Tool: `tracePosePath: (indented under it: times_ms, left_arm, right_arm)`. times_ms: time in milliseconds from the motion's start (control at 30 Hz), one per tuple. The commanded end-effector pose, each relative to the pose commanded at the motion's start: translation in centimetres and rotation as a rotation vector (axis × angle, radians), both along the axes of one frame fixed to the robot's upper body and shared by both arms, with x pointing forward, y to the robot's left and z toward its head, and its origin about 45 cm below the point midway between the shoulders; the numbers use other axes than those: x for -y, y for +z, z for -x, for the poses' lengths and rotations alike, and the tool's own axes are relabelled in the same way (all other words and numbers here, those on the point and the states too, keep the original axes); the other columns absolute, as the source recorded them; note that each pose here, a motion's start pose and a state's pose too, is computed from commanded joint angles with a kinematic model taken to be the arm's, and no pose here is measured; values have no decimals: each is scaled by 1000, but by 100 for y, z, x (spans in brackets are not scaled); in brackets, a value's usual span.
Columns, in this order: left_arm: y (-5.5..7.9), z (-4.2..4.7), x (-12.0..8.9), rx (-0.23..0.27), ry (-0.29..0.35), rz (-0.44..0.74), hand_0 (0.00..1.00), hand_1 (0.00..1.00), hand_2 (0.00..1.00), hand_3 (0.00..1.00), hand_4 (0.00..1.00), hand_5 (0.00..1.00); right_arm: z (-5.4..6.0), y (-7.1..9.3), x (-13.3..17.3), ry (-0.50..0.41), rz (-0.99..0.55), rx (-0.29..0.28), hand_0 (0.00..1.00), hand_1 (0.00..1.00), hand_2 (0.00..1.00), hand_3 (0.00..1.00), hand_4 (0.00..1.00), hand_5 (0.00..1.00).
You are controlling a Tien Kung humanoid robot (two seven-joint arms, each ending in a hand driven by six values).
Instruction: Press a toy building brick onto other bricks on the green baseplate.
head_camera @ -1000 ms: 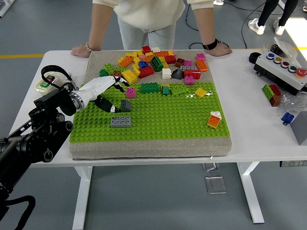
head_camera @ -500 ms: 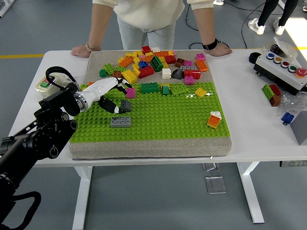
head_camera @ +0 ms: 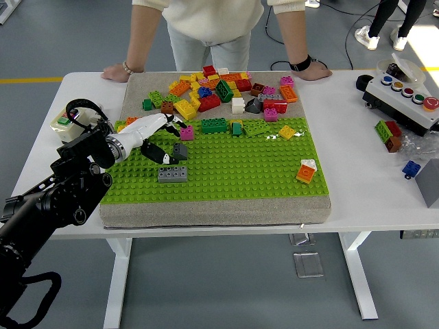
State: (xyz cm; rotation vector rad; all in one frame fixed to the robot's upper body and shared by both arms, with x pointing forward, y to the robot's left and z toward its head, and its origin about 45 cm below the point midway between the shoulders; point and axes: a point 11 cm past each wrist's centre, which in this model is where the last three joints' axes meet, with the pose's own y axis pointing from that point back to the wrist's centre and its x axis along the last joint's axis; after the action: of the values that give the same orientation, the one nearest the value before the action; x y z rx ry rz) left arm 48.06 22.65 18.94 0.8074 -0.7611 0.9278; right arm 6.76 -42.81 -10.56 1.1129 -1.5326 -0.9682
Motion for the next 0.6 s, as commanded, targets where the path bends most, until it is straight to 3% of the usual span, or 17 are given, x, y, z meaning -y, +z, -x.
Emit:
tracePosePath:
  times_ms: [600]
  left_arm:
    - [-75,9,-23,0,21,16,774,718,618,678,904,56]
  right_arm:
    - [18,-8,-14,-2,-4,-3,759,687,732,692,973,494]
